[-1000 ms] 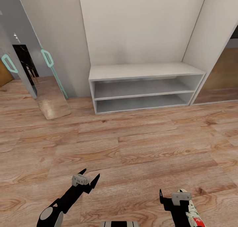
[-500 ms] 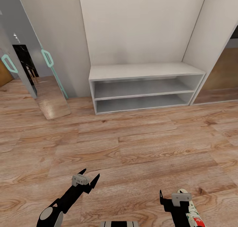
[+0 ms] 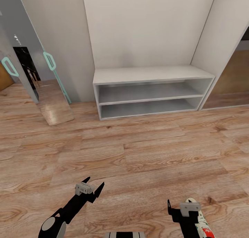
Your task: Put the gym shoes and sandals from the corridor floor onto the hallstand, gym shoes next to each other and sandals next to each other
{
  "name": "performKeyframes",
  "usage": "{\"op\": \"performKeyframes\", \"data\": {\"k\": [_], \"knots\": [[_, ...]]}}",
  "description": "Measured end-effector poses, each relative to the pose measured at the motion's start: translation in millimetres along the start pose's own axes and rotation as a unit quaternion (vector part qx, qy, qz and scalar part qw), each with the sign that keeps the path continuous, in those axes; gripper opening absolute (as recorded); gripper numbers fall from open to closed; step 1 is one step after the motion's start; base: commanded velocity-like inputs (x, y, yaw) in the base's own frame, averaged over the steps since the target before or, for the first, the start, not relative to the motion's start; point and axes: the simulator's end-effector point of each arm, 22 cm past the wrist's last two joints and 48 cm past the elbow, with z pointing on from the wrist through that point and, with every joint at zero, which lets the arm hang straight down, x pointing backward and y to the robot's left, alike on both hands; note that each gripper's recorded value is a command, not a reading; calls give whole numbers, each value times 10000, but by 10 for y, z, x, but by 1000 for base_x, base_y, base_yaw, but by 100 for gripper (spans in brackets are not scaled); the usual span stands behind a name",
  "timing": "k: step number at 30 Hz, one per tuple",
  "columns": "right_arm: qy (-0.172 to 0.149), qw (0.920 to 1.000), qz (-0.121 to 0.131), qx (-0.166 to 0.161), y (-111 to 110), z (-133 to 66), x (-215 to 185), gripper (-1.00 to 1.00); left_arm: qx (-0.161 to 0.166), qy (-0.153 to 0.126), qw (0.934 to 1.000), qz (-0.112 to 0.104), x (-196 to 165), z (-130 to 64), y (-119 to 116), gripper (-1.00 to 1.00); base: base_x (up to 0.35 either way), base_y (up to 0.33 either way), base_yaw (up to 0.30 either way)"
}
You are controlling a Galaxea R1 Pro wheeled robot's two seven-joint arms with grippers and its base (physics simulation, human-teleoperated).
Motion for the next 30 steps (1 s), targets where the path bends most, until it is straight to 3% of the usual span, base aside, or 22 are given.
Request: {"op": "performKeyframes", "data": {"k": [11,21,30], "knots": [[-16,9996,-131,-236,-176,86,197,100,-26,-10,10000,-9,-6,-5,22,100,0,0,0],[320,9965,260,-725,-403,412,602,100,-321,-103,9994,-52,-71,-77,267,100,0,0,0],[313,9936,410,-1000,-568,518,843,100,-740,-254,9969,-41,-136,-220,619,100,0,0,0]]}}
